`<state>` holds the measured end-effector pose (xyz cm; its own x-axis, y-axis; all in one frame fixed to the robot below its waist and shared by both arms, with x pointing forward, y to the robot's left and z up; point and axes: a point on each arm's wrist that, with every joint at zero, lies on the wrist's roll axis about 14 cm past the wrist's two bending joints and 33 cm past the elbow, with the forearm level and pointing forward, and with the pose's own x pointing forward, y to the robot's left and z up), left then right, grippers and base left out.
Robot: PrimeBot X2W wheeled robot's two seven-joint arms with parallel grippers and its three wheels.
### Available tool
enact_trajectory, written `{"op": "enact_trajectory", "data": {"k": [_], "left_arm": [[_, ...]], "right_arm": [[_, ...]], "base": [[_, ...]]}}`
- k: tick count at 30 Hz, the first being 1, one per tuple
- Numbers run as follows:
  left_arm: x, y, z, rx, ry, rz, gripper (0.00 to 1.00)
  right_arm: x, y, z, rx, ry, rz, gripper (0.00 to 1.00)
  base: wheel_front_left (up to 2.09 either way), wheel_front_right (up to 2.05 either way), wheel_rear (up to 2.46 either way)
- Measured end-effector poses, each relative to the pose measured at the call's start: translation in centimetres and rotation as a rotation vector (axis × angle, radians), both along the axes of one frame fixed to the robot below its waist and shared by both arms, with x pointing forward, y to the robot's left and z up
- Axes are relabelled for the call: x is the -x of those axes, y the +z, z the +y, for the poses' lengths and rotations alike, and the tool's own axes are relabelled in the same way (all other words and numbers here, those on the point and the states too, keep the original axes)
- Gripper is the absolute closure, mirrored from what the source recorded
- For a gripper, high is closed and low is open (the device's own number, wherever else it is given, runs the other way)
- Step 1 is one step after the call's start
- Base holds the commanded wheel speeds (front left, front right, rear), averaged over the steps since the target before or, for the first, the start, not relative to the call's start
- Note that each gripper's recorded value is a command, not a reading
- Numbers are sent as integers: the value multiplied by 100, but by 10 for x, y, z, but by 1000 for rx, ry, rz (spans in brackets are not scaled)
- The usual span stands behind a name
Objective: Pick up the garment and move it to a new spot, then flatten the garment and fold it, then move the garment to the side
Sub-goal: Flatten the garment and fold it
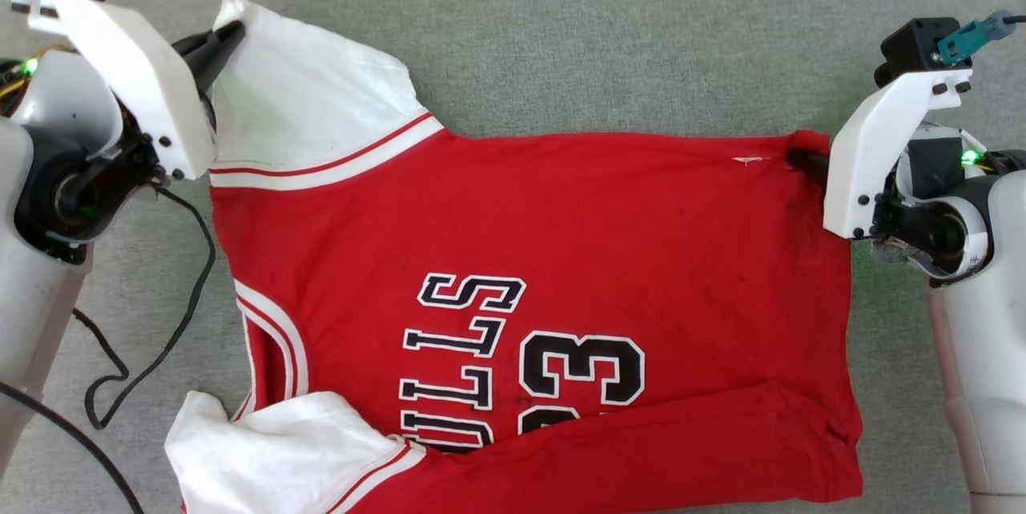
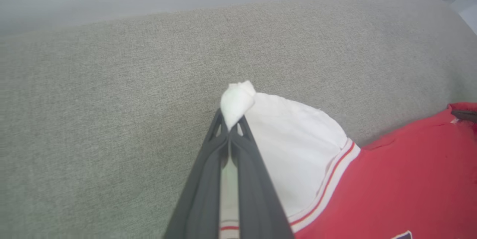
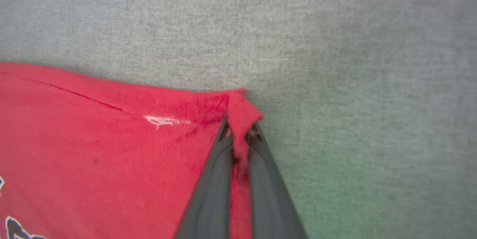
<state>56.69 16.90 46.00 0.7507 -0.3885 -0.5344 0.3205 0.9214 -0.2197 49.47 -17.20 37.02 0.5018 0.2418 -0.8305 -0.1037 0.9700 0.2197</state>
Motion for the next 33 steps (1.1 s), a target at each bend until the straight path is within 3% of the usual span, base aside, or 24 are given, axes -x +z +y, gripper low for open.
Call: {"op": "enact_trajectory", "data": {"k": [7, 13, 33], "left_arm": [[15, 16, 15, 47, 65, -46, 100], [49, 15, 34, 103, 156, -59, 100], [228, -60, 45, 255, 436, 180, 100]], "right_arm": [[-14, 46, -8, -11, -32, -178, 100], [6, 63, -8, -23, -40, -250, 100], [123, 38, 2, -147, -118, -254, 100]], "base": [[0, 0, 0], [0, 0, 0], [0, 0, 0]]}}
